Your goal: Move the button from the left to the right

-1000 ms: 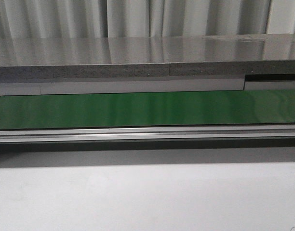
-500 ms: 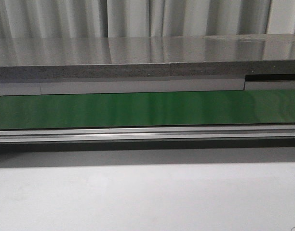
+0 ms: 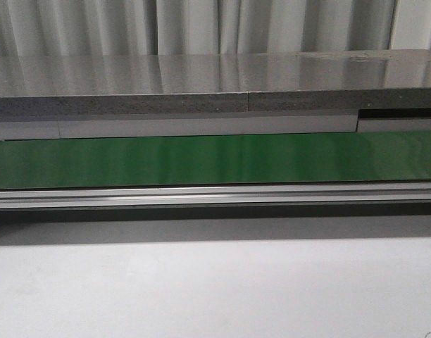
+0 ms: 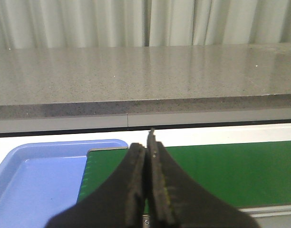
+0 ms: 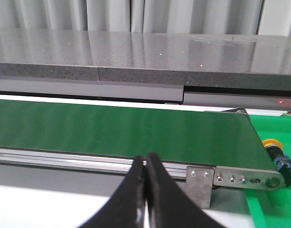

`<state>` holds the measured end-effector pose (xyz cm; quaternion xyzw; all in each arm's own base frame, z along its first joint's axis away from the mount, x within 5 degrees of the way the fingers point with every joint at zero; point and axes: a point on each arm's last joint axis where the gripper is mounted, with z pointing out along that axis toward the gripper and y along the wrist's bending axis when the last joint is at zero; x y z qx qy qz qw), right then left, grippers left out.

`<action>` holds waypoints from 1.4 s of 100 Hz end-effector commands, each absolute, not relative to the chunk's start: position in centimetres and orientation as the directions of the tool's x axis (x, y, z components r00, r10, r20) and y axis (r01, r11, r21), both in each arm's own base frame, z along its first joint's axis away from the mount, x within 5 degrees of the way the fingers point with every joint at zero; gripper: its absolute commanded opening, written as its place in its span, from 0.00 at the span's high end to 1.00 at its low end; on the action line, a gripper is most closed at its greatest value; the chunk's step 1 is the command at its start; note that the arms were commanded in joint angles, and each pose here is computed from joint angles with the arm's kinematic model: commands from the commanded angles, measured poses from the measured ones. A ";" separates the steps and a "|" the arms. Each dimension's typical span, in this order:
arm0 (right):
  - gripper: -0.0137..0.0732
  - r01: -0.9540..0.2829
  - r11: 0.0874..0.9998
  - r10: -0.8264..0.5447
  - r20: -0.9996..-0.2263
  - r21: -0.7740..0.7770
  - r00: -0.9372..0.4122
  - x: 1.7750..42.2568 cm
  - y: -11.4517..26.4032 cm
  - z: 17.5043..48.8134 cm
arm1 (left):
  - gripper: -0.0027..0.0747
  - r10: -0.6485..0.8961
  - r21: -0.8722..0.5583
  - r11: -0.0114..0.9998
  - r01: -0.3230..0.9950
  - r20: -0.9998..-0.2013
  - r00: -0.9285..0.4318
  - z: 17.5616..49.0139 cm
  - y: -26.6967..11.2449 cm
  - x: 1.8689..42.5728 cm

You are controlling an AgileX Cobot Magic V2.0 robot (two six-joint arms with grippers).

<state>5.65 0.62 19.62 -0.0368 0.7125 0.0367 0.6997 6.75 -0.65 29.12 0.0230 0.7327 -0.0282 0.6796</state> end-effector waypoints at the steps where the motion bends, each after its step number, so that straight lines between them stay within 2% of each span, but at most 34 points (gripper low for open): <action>1: 0.92 -0.091 0.996 0.010 -0.994 0.001 0.104 5.4 0.5 21.0 | 0.99 -0.024 -0.023 0.998 0.066 -1.000 0.011 30.7 -0.6 6.8; 14: 0.92 -0.091 0.996 0.010 -0.994 0.001 0.104 5.4 0.5 21.0 | 0.99 -0.014 -0.014 0.998 0.062 -1.000 -0.001 30.1 -0.5 6.9; 25: 0.92 -0.091 0.996 0.010 -0.994 0.001 0.104 5.4 0.5 21.0 | 0.99 0.078 0.077 0.996 0.042 -0.997 -0.006 29.6 -0.4 6.9; 53: 0.92 -0.091 0.996 0.010 -0.994 0.001 0.104 5.4 0.5 21.0 | 0.99 0.033 0.033 0.999 0.001 -0.999 0.038 29.0 0.0 6.0; 76: 0.92 -0.091 0.996 0.010 -0.994 0.001 0.104 5.4 0.5 21.0 | 0.99 0.028 0.028 1.000 0.003 -0.991 0.129 26.2 0.0 5.4; 110: 0.92 -0.091 0.996 0.010 -0.994 0.001 0.104 5.4 0.5 21.0 | 0.99 0.017 0.019 1.000 0.012 -0.990 0.138 22.1 -0.1 5.2; 140: 0.92 -0.091 0.996 0.010 -0.994 0.001 0.104 5.4 0.5 21.0 | 0.99 0.013 0.018 1.000 0.024 -0.986 0.164 21.0 -0.2 5.4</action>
